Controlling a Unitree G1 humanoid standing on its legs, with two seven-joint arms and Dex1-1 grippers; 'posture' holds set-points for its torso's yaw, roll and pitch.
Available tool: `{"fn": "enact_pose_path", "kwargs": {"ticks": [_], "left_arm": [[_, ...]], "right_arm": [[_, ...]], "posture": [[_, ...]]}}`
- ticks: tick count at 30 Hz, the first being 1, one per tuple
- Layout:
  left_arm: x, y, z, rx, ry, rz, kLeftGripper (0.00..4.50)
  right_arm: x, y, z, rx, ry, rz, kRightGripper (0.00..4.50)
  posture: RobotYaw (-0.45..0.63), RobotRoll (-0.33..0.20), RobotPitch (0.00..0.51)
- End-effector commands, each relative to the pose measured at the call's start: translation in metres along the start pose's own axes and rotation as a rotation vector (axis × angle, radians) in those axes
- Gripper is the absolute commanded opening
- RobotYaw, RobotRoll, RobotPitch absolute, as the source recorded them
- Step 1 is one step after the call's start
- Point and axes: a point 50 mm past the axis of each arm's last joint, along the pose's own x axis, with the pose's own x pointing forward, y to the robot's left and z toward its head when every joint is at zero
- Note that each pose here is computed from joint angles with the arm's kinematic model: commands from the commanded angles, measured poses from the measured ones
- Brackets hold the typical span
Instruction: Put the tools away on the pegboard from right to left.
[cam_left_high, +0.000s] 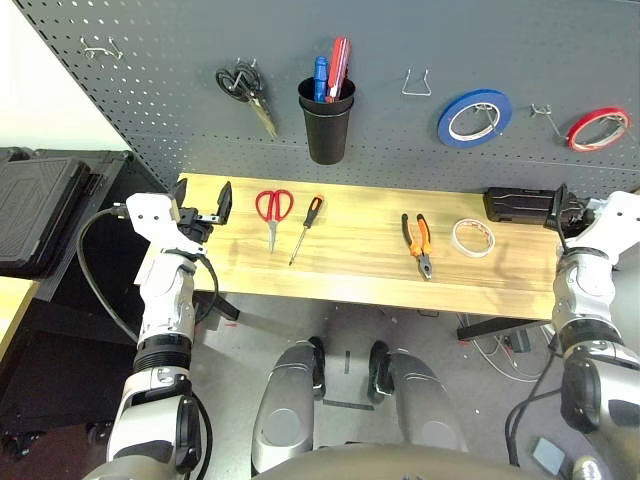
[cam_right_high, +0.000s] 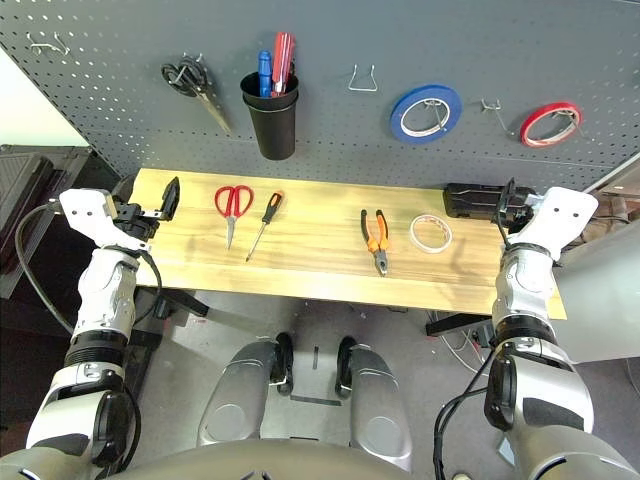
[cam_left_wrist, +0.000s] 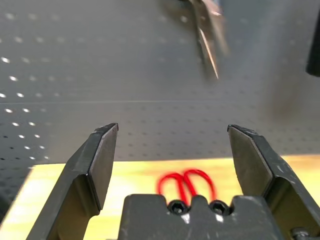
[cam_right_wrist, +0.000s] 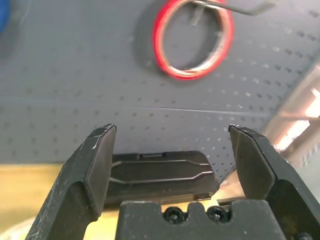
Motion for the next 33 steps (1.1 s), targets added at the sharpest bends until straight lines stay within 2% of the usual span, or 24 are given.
{"fn": "enact_pose_path", "kwargs": {"ticks": [1,9,16,26,33], "left_arm": [[0.0,-0.022,-0.002,0.037,0.088,-0.162,4.48],[0.002,-0.063,0.005,0.08,0.199,-0.457,4.48],[-0.002,-0.085,0.007,0.109,0.233,-0.628,4.48],[-0.004,-0.1,0.007,0.096,0.246,-0.736,4.48],[-0.008,-0.1,-0.001,0.207,0.328,-0.811,4.48]], "right_arm": [[-0.001,-0.005,-0.007,-0.062,0.117,0.139,4.5],[0.006,-0.013,0.0,-0.141,0.216,0.315,4.5],[0.007,-0.007,-0.001,-0.183,0.306,0.475,4.5],[0.009,0.006,-0.004,-0.295,0.4,0.674,4.5],[0.008,0.02,-0.009,-0.384,0.472,0.824,4.5]], "posture": [[0.1,0.0,0.227],[0.09,0.0,0.25],[0.1,0.0,0.262],[0.1,0.0,0.289],[0.1,0.0,0.326]]}}
